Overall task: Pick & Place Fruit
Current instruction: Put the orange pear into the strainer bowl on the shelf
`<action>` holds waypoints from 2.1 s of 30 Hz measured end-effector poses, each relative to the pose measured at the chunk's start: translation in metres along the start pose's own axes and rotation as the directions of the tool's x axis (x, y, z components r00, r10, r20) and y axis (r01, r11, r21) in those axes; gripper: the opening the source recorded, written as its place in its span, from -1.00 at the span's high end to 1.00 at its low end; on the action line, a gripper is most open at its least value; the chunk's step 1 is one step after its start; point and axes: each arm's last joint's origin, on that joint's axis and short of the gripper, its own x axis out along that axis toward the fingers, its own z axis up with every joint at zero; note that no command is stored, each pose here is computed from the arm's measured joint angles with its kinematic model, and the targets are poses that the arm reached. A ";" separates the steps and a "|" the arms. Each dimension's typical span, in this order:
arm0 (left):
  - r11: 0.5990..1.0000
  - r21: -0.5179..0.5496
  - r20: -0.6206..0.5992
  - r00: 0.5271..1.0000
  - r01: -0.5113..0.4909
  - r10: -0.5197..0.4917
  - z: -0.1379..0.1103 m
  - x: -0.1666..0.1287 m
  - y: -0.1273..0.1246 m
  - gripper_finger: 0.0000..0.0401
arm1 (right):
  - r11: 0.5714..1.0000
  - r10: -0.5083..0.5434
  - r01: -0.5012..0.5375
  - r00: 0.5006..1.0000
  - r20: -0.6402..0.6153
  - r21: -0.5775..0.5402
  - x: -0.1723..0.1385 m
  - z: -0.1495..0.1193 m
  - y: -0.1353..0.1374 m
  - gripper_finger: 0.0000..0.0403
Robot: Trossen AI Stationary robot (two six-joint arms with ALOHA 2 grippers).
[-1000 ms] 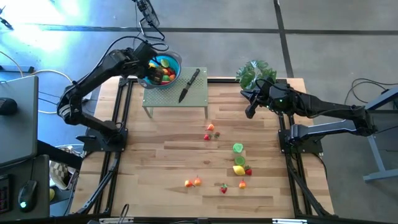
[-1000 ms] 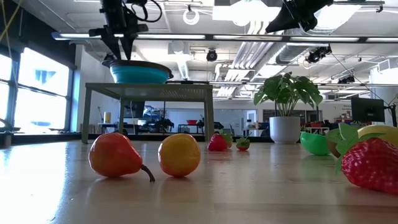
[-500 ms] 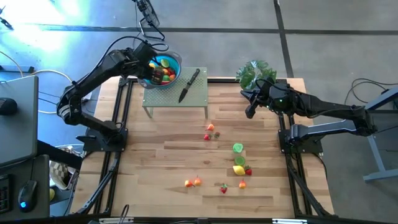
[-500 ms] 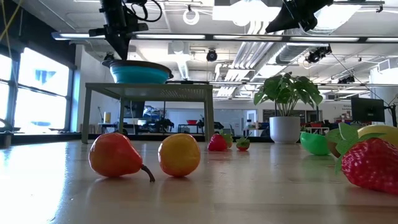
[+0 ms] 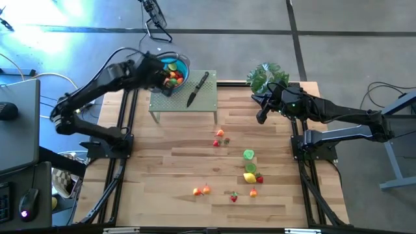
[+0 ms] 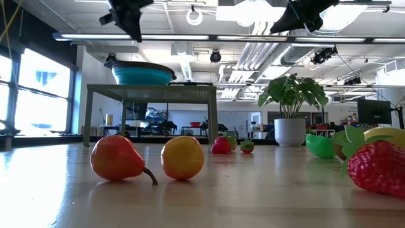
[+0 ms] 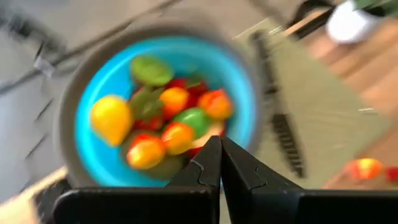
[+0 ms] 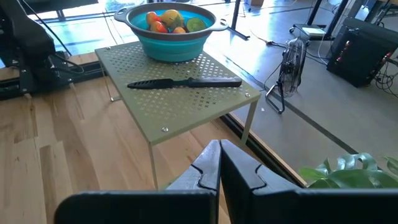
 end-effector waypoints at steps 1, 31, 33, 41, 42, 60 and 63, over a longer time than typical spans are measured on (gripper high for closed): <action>1.000 0.004 0.032 0.999 0.026 -0.026 -0.003 -0.005 -0.002 0.99 | 1.000 0.000 0.000 1.000 0.000 0.000 0.000 0.000 0.000 0.99; 0.742 0.103 0.212 0.715 0.662 -0.667 -0.133 -0.035 -0.094 1.00 | 0.996 0.063 -0.063 0.998 0.004 0.056 0.000 0.001 0.002 0.99; 0.743 0.091 0.207 0.717 0.663 -0.665 -0.139 -0.037 -0.101 1.00 | 0.996 0.063 -0.063 0.998 0.004 0.059 0.000 0.001 0.002 0.99; 0.720 0.059 0.136 0.709 0.691 -0.692 -0.161 -0.044 -0.124 1.00 | 0.996 0.063 -0.063 0.998 0.001 0.059 0.000 0.000 0.002 0.99; 0.718 0.059 0.128 0.708 0.693 -0.694 -0.162 -0.045 -0.128 1.00 | 0.996 0.063 -0.063 0.998 0.001 0.059 0.000 0.000 0.002 0.99; 0.784 0.101 -0.064 0.791 0.612 -0.609 -0.153 -0.050 -0.192 1.00 | 0.998 0.058 -0.056 0.997 -0.048 0.041 0.000 -0.004 0.002 0.99; 0.791 0.105 -0.124 0.797 0.603 -0.591 -0.150 -0.052 -0.200 1.00 | 0.998 0.057 -0.055 0.997 -0.051 0.038 0.000 -0.005 0.002 0.99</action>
